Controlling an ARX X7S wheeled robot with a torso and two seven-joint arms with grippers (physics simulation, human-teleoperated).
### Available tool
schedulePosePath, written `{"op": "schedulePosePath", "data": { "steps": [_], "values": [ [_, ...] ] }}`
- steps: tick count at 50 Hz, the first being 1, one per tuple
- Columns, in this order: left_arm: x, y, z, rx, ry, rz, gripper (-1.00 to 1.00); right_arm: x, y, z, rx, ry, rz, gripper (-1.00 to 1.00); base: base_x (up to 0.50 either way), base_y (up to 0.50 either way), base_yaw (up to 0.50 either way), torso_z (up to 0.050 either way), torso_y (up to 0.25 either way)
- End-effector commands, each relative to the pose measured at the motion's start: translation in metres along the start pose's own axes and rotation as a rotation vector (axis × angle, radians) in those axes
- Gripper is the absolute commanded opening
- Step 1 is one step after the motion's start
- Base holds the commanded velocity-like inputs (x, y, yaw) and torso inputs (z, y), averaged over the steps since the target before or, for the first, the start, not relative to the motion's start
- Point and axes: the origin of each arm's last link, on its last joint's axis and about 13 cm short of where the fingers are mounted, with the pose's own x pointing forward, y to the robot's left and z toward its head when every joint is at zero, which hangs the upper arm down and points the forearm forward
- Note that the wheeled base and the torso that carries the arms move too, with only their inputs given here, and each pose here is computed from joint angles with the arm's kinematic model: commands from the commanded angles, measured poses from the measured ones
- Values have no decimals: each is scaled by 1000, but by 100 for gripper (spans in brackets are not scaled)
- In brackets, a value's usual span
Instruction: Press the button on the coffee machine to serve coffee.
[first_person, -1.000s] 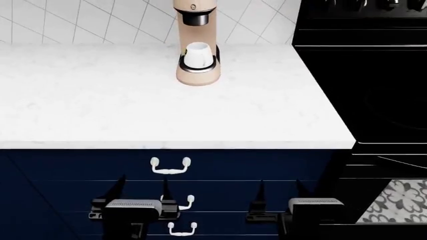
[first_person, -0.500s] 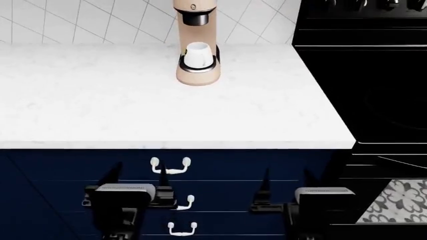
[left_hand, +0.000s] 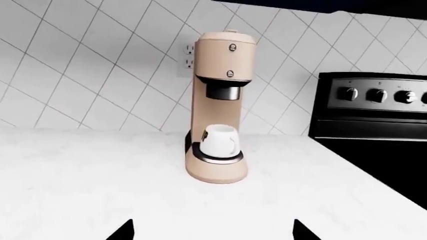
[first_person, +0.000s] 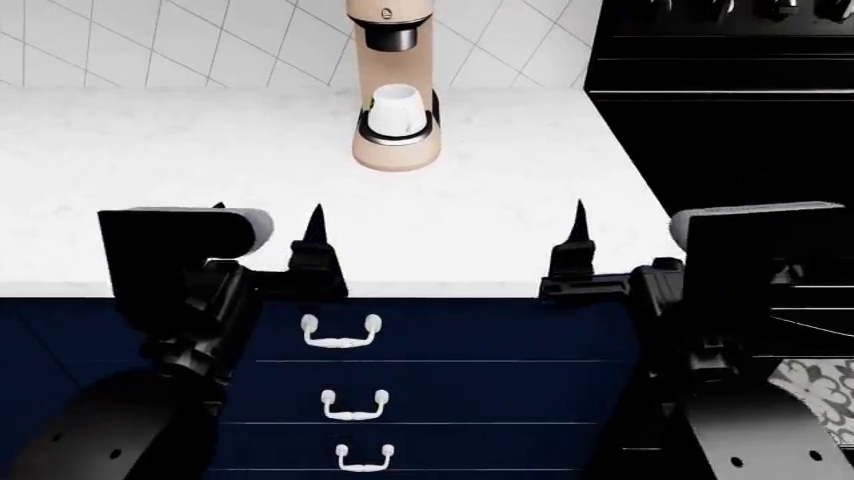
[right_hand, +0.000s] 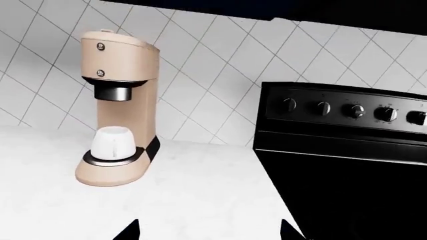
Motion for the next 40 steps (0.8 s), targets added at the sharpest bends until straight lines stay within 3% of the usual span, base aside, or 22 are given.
{"op": "schedulePosePath", "data": {
  "steps": [1,7,17,40],
  "values": [
    [6,7,44,34,-6,2,100,2,-18,47,17,-5,-17,100,0,0,0,0,0],
    [7,16,49,65,24,49,100,0,-26,47,24,1,-33,100,0,0,0,0,0],
    [5,16,47,64,28,39,100,-2,-26,53,30,-8,-24,100,38,0,0,0,0],
    [2,20,44,63,19,46,100,-5,-23,50,24,7,-17,100,263,0,0,0,0]
  ]
}}
